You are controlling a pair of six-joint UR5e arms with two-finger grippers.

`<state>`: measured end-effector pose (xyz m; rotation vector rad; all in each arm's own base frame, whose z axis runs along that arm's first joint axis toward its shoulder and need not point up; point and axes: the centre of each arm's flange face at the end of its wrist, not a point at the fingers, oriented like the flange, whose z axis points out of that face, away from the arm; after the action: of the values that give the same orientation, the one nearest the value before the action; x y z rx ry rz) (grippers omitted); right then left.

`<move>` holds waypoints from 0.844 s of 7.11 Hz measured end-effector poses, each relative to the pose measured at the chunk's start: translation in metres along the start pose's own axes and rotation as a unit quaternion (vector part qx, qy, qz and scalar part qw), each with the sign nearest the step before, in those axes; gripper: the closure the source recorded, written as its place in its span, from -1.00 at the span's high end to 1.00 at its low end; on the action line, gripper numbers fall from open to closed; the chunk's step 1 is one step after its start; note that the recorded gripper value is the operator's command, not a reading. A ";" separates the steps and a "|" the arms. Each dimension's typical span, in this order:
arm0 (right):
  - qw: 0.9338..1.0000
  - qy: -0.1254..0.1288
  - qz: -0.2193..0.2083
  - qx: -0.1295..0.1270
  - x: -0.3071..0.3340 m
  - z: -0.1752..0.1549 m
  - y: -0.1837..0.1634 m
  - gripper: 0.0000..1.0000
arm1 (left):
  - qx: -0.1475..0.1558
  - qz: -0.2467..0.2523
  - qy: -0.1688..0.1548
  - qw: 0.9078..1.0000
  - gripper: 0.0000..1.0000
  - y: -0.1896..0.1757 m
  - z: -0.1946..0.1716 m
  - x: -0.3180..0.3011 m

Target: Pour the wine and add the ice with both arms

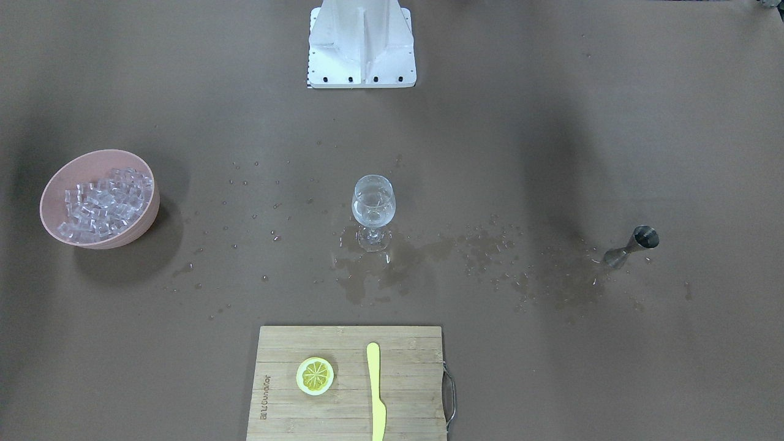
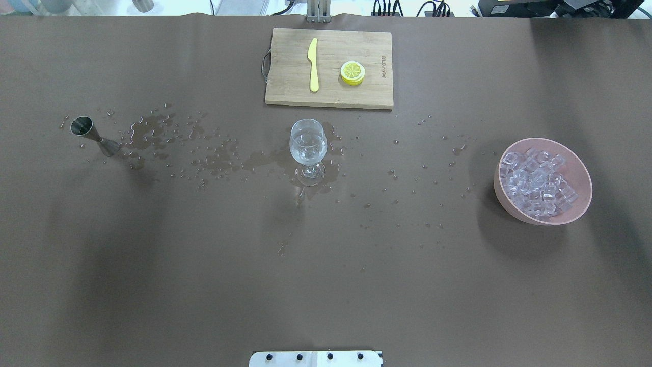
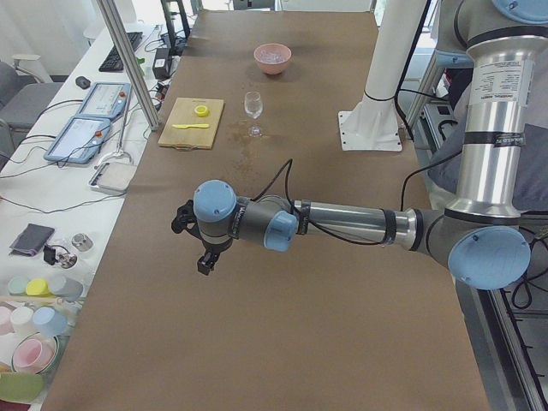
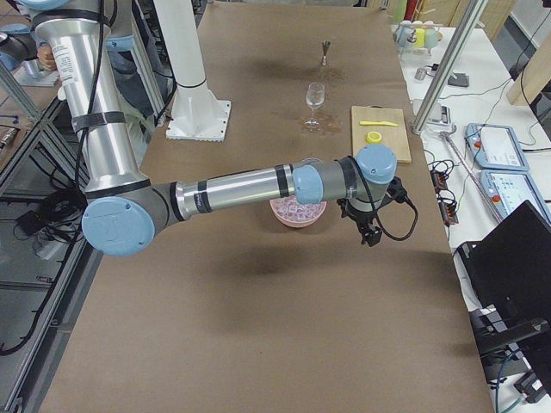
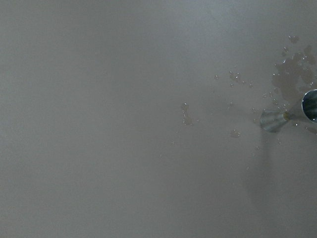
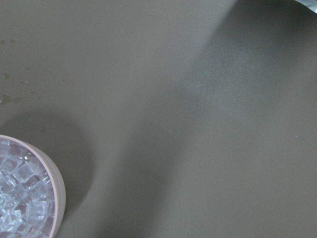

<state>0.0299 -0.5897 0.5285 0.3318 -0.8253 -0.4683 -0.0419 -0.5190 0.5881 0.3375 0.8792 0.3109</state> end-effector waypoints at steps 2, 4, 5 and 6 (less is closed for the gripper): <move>1.000 0.006 0.016 0.001 0.013 -0.007 0.011 1.00 | -0.001 -0.006 -0.001 1.000 0.96 0.007 -0.001 -0.003; 0.999 0.024 0.032 -0.014 0.026 -0.001 0.034 1.00 | 0.010 -0.004 -0.005 1.000 0.96 0.007 -0.011 -0.002; 0.998 0.035 0.036 -0.022 0.031 0.003 0.045 1.00 | 0.016 0.002 -0.008 1.000 0.96 0.004 -0.017 0.002; 0.998 0.044 0.039 -0.028 0.034 0.006 0.051 1.00 | 0.022 0.009 -0.010 1.000 0.96 0.001 -0.023 0.007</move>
<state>0.0590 -0.5648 0.5767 0.2649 -0.7352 -0.4011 -0.0556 -0.5114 0.5703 0.3882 0.8648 0.3042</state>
